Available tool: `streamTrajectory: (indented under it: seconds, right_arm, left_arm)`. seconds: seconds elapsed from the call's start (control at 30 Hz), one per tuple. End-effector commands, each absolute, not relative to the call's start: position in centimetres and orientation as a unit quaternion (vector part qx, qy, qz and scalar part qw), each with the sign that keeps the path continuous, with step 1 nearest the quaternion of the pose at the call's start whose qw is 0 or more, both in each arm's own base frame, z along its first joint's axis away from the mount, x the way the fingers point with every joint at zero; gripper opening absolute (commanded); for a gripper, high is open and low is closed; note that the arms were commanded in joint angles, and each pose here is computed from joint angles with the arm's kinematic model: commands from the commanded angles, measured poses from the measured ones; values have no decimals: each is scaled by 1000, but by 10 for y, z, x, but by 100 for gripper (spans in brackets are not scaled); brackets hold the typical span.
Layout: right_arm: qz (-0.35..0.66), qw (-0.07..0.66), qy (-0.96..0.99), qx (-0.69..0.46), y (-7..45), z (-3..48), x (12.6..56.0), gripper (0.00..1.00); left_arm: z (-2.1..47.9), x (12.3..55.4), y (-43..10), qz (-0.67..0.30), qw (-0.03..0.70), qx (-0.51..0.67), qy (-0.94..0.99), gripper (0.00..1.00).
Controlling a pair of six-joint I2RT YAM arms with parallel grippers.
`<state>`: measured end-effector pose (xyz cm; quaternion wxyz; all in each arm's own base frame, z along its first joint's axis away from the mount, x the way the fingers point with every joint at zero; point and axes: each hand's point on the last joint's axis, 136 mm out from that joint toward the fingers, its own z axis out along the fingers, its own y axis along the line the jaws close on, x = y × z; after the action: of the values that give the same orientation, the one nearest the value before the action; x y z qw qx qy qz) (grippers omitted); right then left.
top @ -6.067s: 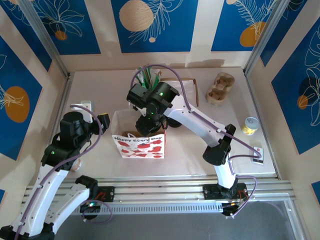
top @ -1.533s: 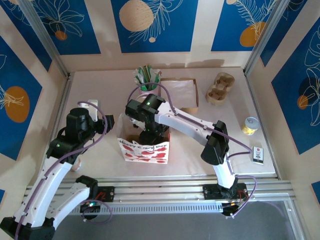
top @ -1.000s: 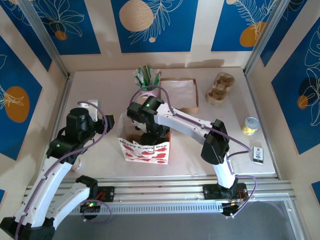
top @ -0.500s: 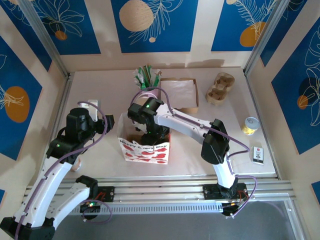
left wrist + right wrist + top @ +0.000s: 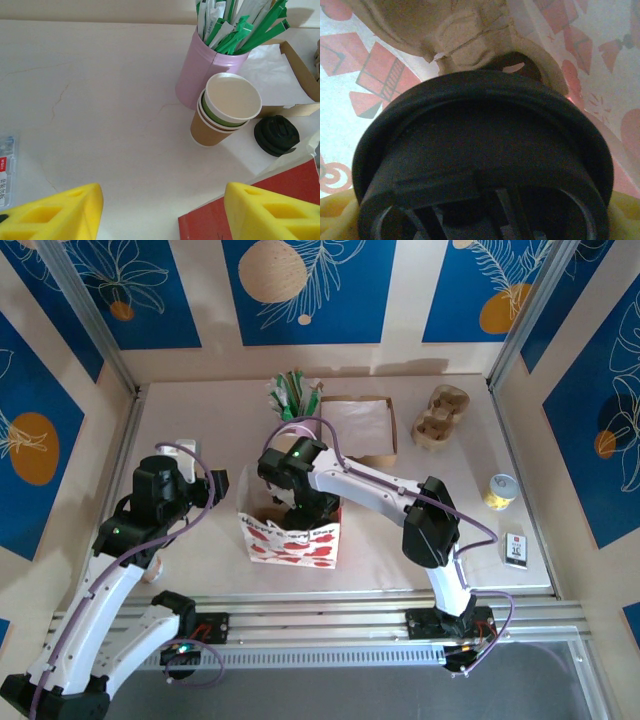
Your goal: Pack the takeout coffee
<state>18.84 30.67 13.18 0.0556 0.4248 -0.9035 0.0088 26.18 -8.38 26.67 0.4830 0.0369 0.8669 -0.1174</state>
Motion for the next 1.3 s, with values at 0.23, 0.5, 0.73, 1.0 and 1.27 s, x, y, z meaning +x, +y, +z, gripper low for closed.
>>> streamTrajectory:
  seconds: [0.23, 0.5, 0.73, 1.0, 1.27]
  right_arm:
    - [-10, 66, -910, 409, 302, 128, 185, 60]
    - [-10, 71, -911, 407, 300, 123, 185, 60]
    - [-7, 75, -911, 406, 299, 120, 183, 59]
    - [-7, 77, -911, 405, 298, 117, 182, 59]
    - [-8, 84, -911, 403, 298, 111, 178, 57]
  left_arm:
    - [266, 259, -89, -119, 477, 56, 869, 65]
    - [265, 260, -89, -119, 475, 56, 870, 65]
    - [264, 260, -89, -119, 475, 56, 870, 65]
    - [265, 260, -88, -118, 477, 55, 869, 65]
    - [265, 260, -89, -119, 476, 56, 869, 65]
